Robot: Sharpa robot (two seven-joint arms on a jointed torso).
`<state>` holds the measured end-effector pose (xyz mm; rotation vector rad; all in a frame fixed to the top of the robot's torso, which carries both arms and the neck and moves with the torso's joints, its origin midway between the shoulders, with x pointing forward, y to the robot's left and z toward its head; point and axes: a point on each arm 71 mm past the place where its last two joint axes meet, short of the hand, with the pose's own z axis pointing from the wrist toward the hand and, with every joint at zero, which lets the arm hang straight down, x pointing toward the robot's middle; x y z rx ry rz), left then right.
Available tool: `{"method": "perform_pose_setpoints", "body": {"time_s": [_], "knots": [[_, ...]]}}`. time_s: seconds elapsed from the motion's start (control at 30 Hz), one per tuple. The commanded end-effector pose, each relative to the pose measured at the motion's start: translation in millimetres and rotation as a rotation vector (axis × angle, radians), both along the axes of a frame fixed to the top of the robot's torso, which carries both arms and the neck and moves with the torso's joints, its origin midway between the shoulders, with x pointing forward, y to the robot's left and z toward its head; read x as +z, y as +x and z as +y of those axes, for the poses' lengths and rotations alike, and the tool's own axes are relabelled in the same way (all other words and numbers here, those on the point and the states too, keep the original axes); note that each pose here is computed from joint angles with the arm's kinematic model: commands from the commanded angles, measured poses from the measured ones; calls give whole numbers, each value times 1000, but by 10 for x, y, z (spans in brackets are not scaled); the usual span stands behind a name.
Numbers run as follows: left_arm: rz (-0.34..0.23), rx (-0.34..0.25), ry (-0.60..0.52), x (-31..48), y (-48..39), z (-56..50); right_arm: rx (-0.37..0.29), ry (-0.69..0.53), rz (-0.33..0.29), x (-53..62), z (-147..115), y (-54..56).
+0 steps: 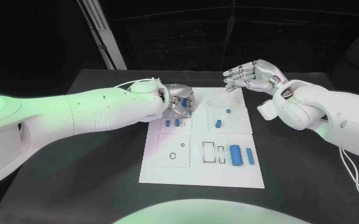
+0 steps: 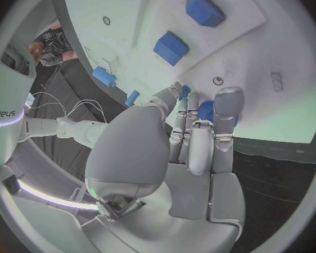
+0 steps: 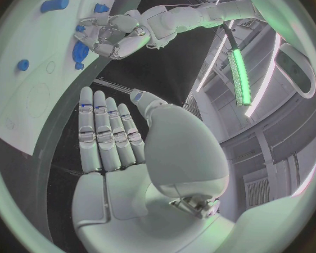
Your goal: Assemble the parts on the task board
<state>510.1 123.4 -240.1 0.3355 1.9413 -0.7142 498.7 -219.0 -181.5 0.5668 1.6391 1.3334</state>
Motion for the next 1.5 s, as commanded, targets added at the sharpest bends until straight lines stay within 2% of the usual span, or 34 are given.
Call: {"method": "perform_pose_setpoints", "body": {"time_s": [0.03, 0.47, 0.77, 0.97, 1.23, 1.5], "knots": [[26, -1, 31, -50, -14, 8, 12, 5, -2, 13, 15, -2], [42, 13, 52, -77, -6, 11, 14, 6, -1, 12, 19, -1], [-13, -22, -18, -17, -20, -33, 14, 6, -1, 10, 20, 1], [-28, -26, -66, 18, -49, -28, 14, 6, -1, 7, 19, 5], [-5, 13, -136, 87, -79, 85, 11, 4, -1, 1, 10, 17], [40, 66, -177, 136, -85, 316, 7, 2, 0, -6, -6, 27]]}}
